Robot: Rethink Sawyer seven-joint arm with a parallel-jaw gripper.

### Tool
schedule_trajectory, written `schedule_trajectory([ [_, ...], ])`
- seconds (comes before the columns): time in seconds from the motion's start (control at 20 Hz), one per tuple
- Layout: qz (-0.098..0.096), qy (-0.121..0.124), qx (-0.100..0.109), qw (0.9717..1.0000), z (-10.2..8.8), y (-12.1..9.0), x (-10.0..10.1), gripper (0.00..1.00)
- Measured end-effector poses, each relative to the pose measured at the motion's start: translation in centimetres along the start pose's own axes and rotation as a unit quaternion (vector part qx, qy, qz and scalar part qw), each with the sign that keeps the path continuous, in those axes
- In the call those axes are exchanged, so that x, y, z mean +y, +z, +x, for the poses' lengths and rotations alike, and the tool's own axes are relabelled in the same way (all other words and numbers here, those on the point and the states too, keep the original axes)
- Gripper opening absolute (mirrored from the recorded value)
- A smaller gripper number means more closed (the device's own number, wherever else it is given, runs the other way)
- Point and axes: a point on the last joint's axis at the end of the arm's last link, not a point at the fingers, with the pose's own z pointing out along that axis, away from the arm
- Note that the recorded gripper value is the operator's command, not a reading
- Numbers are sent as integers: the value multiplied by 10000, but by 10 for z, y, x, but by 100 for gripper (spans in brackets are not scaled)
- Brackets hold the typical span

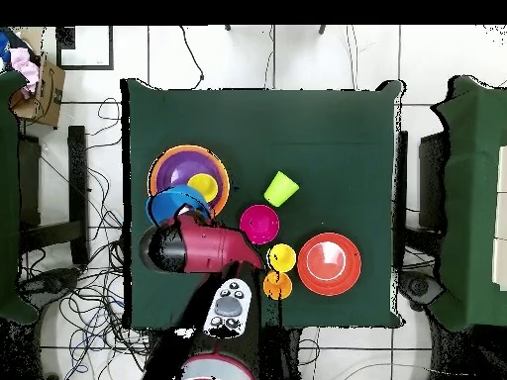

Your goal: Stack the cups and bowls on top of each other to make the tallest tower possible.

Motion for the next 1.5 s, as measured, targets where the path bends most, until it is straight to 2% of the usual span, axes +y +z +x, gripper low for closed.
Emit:
schedule_trajectory([
  [0.15,1,51,-75,10000,-13,3,-1,100],
  [0.2,5,80,-149,9999,-24,6,-1,100],
  [0.4,11,85,-276,9996,-39,5,1,100],
  [0.7,85,57,-384,9992,-53,3,4,100],
  [1.05,215,-27,-293,9993,-47,6,5,100],
  [1.4,374,-75,-12,9993,-29,6,3,100],
  [1.45,399,-81,29,9992,-26,7,2,0],
  [1.5,387,-80,18,9992,-26,5,3,0],
])
